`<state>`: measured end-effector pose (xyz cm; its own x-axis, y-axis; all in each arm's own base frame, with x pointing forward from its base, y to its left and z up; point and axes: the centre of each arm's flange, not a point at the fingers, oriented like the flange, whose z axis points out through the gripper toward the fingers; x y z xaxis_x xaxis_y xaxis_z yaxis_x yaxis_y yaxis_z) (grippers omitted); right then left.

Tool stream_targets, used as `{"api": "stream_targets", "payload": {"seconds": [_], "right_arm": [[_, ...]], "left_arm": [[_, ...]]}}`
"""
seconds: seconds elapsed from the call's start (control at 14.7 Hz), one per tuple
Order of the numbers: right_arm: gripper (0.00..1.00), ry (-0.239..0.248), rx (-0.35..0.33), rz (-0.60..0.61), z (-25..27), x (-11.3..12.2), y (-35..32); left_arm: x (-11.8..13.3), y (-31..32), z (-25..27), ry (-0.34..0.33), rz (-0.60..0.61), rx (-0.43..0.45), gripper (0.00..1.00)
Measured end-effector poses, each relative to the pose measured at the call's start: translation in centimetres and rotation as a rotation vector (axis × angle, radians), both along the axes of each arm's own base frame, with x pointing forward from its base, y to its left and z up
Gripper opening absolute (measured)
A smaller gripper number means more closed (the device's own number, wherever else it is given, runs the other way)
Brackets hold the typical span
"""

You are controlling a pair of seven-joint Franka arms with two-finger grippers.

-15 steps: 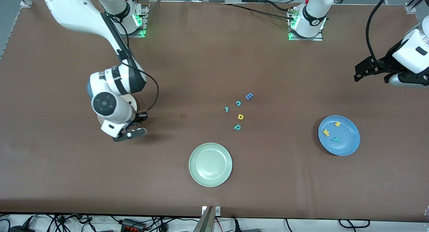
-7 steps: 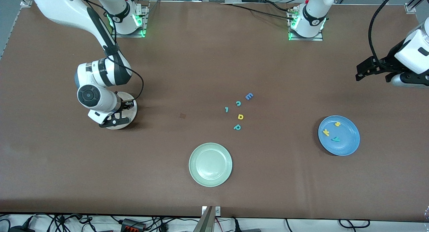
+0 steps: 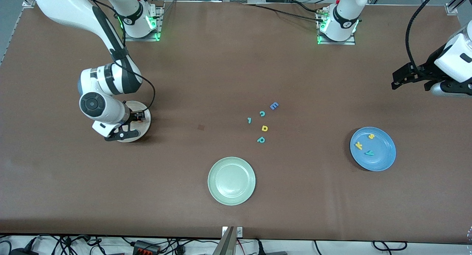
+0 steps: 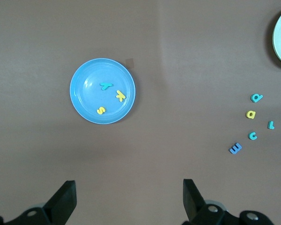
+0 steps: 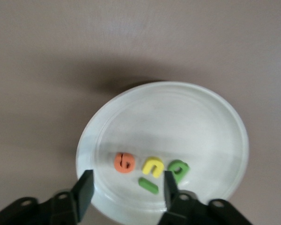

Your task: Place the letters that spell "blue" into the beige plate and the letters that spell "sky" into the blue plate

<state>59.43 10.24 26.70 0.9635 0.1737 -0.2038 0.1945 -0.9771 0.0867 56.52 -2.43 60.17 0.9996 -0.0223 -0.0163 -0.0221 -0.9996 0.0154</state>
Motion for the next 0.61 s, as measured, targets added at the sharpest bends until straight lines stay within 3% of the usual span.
{"api": "stream_targets", "payload": {"seconds": [0.14, 0.2, 0.48, 0.61], "right_arm": [[0.93, -0.008, -0.01, -0.017, 5.4, 1.9, 0.0], [1.0, -0.035, -0.009, -0.026, 8.2, 3.0, -0.2], [1.0, -0.173, 0.015, -0.04, 16.6, 6.1, -3.0], [1.0, -0.198, 0.017, -0.059, 18.5, 6.7, -4.6]], "left_arm": [[0.6, -0.2, -0.7, -0.002, -0.004, -0.001, 1.0], [0.9, -0.3, -1.1, -0.003, -0.005, -0.001, 1.0], [1.6, -0.3, -0.9, -0.016, -0.005, -0.002, 1.0], [1.7, -0.3, -0.8, -0.024, -0.005, -0.003, 1.0]]}}
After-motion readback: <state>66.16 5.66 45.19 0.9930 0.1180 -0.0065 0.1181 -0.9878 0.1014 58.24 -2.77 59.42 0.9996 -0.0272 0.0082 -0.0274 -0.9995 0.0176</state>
